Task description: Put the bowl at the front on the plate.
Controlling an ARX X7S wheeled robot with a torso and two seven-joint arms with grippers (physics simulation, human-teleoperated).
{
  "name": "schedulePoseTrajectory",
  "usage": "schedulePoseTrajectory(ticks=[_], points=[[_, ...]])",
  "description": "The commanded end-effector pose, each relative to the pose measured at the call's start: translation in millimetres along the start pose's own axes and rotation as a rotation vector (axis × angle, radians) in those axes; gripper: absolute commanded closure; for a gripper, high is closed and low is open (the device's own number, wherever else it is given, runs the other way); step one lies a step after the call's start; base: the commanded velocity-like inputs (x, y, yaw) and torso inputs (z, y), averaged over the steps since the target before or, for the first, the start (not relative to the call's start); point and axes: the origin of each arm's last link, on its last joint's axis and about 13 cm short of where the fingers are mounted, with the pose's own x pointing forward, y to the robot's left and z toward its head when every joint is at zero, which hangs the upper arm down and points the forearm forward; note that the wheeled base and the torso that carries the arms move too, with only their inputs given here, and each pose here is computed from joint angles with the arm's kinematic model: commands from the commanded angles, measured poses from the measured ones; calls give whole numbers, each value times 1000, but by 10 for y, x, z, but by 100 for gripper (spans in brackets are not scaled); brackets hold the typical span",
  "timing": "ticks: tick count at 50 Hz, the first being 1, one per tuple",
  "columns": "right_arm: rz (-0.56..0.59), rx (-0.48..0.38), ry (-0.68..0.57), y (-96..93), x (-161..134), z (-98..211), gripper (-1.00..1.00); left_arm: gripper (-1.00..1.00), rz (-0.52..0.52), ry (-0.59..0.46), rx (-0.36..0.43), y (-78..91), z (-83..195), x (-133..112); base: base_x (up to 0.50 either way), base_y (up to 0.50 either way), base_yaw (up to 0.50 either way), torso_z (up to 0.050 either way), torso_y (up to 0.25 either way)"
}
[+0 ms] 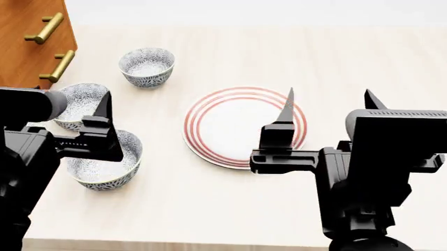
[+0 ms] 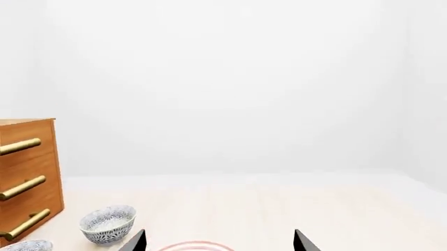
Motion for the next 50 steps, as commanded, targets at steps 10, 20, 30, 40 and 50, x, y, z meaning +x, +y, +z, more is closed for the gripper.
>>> schedulePoseTrajectory(ticks=[10, 20, 30, 40, 50], points=[[-3, 11, -90, 2, 292, 455, -100, -100, -41, -33, -34, -100, 678, 245, 0, 0, 0, 0, 0], [3, 0, -107, 8, 377, 574, -100, -100, -44, -33, -26, -115, 777, 259, 0, 0, 0, 0, 0], [-1, -12, -137, 8, 415, 679, -100, -100, -48, -34, -22, -125, 852, 245, 0, 0, 0, 0, 0], [24, -24, -126, 12, 399, 648, -100, -100, -50, -41, -29, -120, 858, 234, 0, 0, 0, 0, 0], [22, -19, -122, 1, 400, 629, -100, -100, -55, -48, -18, -128, 866, 208, 9, 0, 0, 0, 0]])
